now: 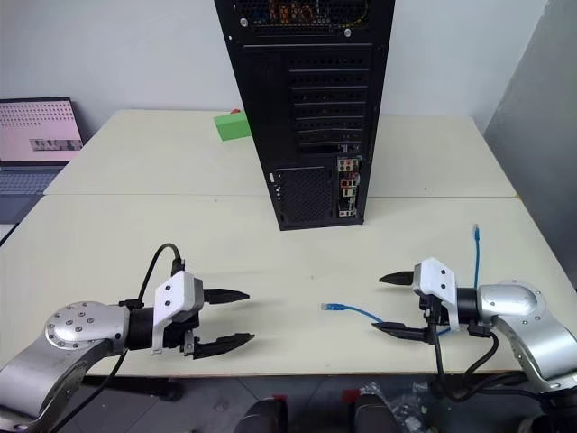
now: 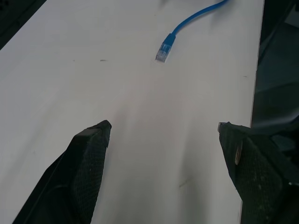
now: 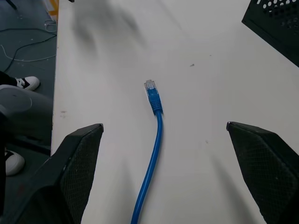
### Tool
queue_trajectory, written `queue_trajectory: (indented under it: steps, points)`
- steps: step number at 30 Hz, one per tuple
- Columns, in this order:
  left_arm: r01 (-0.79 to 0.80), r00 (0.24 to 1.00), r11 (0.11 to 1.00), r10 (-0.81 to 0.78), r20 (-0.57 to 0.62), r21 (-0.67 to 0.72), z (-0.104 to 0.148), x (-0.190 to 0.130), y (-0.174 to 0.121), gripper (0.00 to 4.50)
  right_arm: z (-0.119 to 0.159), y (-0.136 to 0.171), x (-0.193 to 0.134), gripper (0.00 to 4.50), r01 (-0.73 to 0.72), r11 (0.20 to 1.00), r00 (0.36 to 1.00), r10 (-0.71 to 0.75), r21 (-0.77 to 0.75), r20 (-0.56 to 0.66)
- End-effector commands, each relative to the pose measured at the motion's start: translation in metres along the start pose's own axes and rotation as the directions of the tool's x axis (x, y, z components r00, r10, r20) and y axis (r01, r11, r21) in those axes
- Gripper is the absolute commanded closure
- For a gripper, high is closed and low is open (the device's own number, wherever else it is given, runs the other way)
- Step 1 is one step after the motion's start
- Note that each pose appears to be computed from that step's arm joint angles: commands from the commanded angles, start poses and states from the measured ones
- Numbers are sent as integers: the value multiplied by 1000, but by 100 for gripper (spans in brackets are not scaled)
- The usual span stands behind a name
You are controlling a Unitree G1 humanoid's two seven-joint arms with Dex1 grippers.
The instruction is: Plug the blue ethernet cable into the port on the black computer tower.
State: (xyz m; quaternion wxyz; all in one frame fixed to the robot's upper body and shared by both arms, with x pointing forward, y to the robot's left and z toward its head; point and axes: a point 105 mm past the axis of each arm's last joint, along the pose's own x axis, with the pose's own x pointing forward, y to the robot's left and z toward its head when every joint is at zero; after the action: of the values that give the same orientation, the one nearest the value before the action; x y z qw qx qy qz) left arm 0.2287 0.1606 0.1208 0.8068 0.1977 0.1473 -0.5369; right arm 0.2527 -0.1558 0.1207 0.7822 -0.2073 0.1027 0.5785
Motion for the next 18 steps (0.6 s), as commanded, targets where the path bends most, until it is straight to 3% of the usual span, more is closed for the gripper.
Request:
queue_trajectory:
  steps: [1, 10, 18]
  points:
    - [26, 1000, 999, -26, 16, 38, 10, 0, -4, 58, 2, 0, -2, 1, -12, 999, 1000, 12, -36, -15]
    - [35, 999, 998, -35, -4, 51, 7, 2, -8, 58, 11, 1, 3, 1, -2, 1000, 1000, 2, -20, 20]
    - [39, 999, 998, -39, 1, 56, 7, 8, -12, 58, 10, -1, 37, 1, 30, 998, 998, -33, 52, 49]
